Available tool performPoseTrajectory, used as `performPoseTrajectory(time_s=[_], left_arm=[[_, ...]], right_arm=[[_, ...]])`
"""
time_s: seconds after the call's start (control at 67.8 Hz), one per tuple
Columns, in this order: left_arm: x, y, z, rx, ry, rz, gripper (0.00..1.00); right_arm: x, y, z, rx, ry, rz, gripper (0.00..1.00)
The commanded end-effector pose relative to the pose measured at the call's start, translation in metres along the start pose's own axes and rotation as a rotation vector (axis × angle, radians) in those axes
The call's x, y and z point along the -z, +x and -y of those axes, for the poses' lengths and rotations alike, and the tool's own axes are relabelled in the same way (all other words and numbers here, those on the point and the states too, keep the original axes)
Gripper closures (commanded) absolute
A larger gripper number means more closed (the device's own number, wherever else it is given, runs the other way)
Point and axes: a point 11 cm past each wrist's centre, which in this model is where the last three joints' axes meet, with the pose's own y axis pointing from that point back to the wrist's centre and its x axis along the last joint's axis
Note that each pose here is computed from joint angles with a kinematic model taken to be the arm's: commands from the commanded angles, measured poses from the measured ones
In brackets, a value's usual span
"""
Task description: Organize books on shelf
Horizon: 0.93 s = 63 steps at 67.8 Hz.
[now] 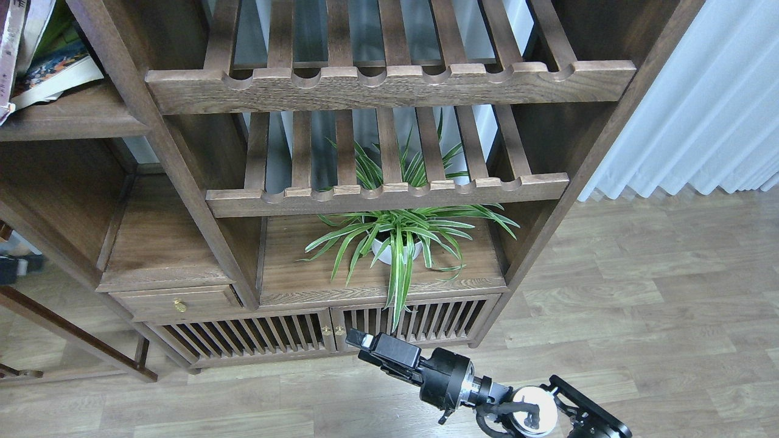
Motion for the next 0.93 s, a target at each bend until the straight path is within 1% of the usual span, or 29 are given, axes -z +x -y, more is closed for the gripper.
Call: performPoseTrajectory(time_s=[0.0, 0.118, 0.133, 0.162, 0.265, 0.324, 0.442, 0.575, 0.693, 0.782, 0.914], left_arm=[[0.015, -0.008, 0.035, 0.06, 0.001, -0.09, 0.0], [0.025, -0.025, 0.077, 0.143, -0.039, -0.202, 0.0], [0.03, -0.036, 0.1, 0.191, -0.073, -0.276, 0.0], [0.033, -0.042, 0.115, 0.218, -0.097, -0.324, 0.0], [0.038, -0.053, 0.146, 0.271, -0.181, -0.449, 0.0], [0.043, -0.068, 0.168, 0.321, -0.237, -0.547, 0.0], [0.053, -0.112, 0.206, 0.428, -0.28, -0.695, 0.0], [0.071, -0.138, 0.229, 0.472, -0.274, -0.795, 0.0], [0.101, -0.153, 0.243, 0.471, -0.242, -0.877, 0.0], [0.118, -0.154, 0.245, 0.458, -0.221, -0.904, 0.0], [0.12, -0.153, 0.244, 0.456, -0.219, -0.907, 0.0]], right_arm=[[-0.001, 0.006, -0.002, -0.018, -0.002, 0.006, 0.01], [-0.001, 0.009, -0.004, -0.03, 0.001, 0.011, 0.01], [0.0, 0.009, -0.004, -0.029, 0.002, 0.01, 0.01], [0.001, 0.009, -0.003, -0.028, 0.002, 0.008, 0.01], [0.005, 0.007, -0.002, -0.025, 0.003, -0.001, 0.01], [0.011, 0.005, -0.002, -0.023, 0.015, -0.008, 0.01], [0.022, 0.002, -0.002, -0.015, 0.039, -0.018, 0.01], [0.028, 0.0, -0.002, -0.011, 0.051, -0.025, 0.01], [0.03, -0.001, -0.001, -0.011, 0.051, -0.027, 0.0], [0.033, 0.001, -0.001, -0.02, 0.054, -0.03, 0.0], [0.037, 0.003, -0.001, -0.028, 0.055, -0.034, 0.0]])
